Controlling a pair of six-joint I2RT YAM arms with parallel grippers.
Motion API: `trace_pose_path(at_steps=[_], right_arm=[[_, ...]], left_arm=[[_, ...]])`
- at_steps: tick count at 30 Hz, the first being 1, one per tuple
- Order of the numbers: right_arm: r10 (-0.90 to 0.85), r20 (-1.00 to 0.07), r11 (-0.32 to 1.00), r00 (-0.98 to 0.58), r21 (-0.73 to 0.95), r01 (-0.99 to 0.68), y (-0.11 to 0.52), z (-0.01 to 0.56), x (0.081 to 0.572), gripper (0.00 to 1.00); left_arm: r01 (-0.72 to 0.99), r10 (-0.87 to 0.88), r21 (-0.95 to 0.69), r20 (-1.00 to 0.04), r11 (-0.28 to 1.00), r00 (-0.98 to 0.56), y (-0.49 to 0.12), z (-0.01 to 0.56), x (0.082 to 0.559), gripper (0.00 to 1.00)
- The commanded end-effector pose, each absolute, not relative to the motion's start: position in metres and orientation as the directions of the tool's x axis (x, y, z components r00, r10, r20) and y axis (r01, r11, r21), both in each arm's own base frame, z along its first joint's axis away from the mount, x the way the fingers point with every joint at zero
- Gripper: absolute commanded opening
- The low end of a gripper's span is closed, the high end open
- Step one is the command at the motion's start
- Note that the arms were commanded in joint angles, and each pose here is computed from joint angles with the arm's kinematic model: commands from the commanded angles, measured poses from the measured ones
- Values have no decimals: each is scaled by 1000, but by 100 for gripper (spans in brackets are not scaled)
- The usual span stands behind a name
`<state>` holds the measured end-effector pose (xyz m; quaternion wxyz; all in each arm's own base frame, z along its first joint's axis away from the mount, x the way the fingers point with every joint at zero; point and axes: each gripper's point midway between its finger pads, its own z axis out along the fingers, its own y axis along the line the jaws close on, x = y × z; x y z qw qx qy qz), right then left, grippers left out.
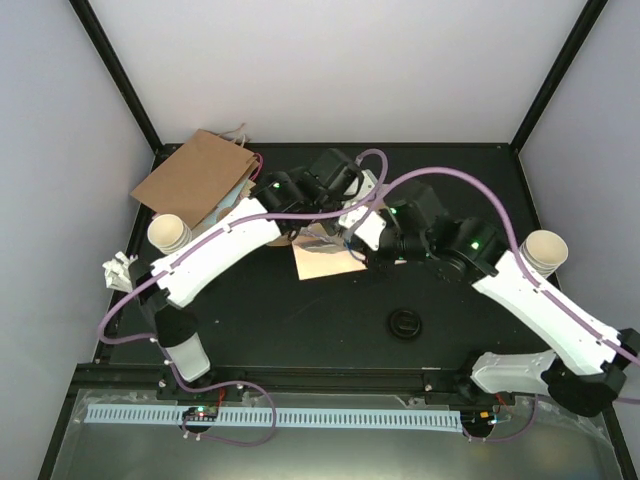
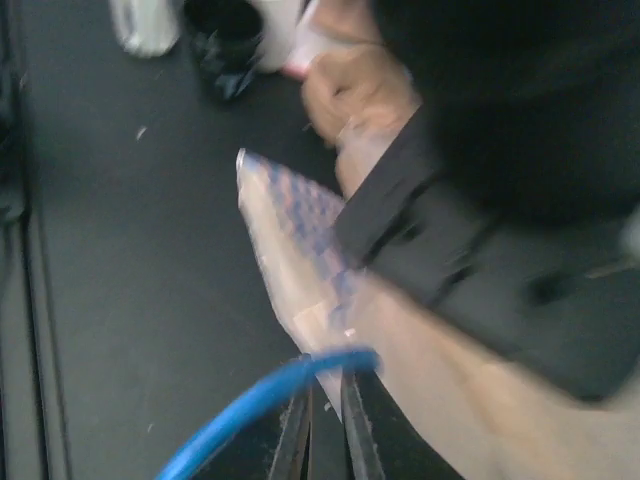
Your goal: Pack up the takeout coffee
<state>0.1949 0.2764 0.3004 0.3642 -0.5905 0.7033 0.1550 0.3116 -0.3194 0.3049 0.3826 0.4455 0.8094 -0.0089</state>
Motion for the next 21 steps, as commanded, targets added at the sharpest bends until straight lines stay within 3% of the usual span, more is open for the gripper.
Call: trace_pose_path(at_steps=[1,5,8,9,21], right_arm=[[-486,-845,584,-224,-123,-802,270,353,227,13],[-301,-872,797,-386,-7,-604,235,368,241,22],[-182,-884,874,-430,55,-482,207,381,240,40],[-156,-890,889,-429,62,-454,199,384,239,41],[151,-897,966,-415,223,-131,98,375,262,41]], left_arm=[[669,660,285,-629,687,-411,-314,301,323,1],[644,613,243,-653,725,-444,-314,305,329,2],[642,586,216,-678,736,-443,-317,311,331,2],[644,577,204,-686,737,-443,-318,313,331,2],[582,337,-28,-792,813,-508,-304,360,349,2]])
